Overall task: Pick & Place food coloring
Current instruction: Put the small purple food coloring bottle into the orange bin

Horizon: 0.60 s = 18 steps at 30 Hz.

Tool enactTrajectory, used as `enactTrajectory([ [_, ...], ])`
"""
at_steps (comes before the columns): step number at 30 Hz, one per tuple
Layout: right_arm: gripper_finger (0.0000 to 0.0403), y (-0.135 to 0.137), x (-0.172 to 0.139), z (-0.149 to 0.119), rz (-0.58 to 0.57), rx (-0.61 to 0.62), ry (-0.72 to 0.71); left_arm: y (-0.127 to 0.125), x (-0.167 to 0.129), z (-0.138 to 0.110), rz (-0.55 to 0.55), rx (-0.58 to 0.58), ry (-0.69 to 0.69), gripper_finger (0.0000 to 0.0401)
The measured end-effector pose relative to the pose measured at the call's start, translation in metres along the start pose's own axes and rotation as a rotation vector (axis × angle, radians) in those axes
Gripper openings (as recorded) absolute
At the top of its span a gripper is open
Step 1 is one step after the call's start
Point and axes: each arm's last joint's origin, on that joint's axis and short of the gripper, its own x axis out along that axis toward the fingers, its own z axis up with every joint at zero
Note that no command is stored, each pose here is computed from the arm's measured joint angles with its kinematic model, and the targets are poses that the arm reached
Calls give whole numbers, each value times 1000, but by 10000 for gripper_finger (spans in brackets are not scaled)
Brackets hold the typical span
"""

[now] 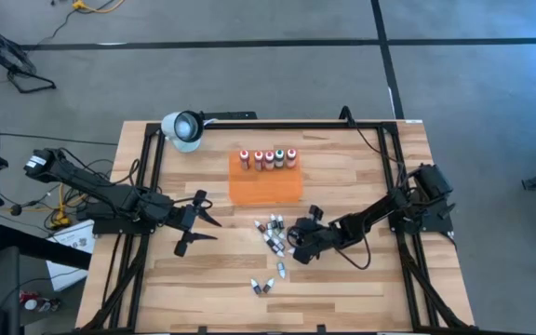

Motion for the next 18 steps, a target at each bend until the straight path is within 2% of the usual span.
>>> enactTrajectory([
  [5, 71, 2, 0, 4, 6, -41, -5, 0, 0, 0, 15, 0, 3, 167],
  [13, 81, 11, 0, 16, 36, -120, -16, 0, 0, 0, 16, 1, 4, 167],
  [18, 77, 16, -2, 29, 15, -171, 5, 0, 0, 0, 15, 1, 4, 167],
])
